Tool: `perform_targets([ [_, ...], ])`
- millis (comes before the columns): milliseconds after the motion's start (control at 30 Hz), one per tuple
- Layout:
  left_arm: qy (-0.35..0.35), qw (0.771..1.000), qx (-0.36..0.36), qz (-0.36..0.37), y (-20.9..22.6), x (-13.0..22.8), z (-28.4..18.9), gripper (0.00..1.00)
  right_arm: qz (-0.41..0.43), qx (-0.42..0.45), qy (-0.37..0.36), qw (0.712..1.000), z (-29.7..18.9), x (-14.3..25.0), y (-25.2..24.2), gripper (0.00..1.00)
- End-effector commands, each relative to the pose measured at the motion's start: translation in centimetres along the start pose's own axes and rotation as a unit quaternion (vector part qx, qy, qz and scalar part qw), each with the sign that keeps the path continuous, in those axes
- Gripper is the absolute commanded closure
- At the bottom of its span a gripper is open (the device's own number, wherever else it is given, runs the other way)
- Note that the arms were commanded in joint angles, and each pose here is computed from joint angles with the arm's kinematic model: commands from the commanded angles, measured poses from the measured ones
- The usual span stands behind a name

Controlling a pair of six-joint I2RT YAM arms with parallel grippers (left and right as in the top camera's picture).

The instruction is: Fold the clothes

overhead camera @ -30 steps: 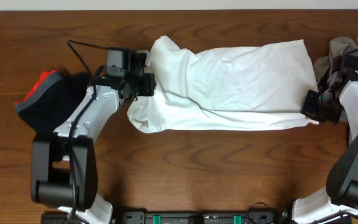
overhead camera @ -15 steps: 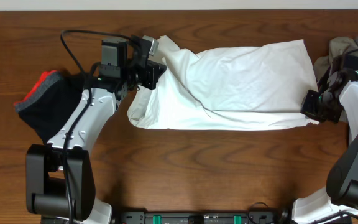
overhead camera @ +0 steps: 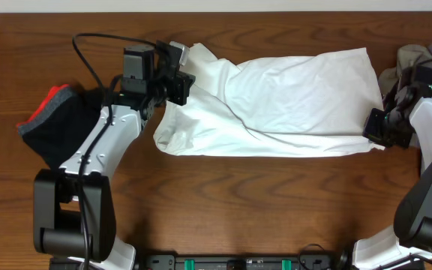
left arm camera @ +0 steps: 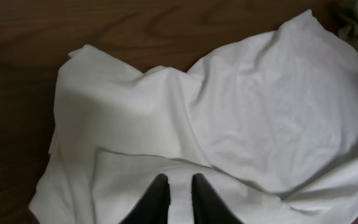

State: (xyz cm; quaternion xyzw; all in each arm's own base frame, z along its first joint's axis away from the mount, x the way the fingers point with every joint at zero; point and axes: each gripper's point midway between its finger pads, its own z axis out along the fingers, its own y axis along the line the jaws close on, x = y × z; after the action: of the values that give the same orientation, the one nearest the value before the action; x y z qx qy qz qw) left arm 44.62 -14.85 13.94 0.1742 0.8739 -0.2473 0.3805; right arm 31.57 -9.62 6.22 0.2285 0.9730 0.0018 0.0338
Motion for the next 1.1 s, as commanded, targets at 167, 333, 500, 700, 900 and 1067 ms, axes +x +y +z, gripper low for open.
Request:
perform_targets([
  [167, 0.057, 0.998, -0.004, -0.032, 0.1, 3.0, 0.0, 0.78, 0.012, 0.002, 0.008, 1.000, 0.4, 0.3, -0.3, 0.97],
  [333, 0.142, 0.984, 0.001, -0.107, -0.9, 7.1, -1.1, 0.76, 0.012, -0.004, 0.007, 1.000, 0.4, 0.2, -0.1, 0.99],
  [500, 0.207, 0.966, 0.042, -0.148, -3.2, 10.0, -2.3, 0.80, 0.013, -0.048, 0.013, 0.999, 0.2, 0.4, 1.4, 0.99],
  [700, 0.228, 0.960, 0.076, -0.147, -5.0, 10.8, -2.8, 0.87, 0.012, -0.054, -0.002, 0.998, 0.2, -0.4, 1.7, 0.99],
  [900, 0.206, 0.967, 0.077, -0.133, -5.7, 9.3, -4.1, 0.89, 0.011, -0.072, -0.009, 0.997, 0.1, -0.8, 2.3, 0.99],
  [1067, 0.216, 0.968, 0.082, -0.097, -6.7, 9.7, -4.8, 0.92, 0.017, -0.072, -0.011, 0.997, 0.1, -0.9, 2.2, 0.99],
])
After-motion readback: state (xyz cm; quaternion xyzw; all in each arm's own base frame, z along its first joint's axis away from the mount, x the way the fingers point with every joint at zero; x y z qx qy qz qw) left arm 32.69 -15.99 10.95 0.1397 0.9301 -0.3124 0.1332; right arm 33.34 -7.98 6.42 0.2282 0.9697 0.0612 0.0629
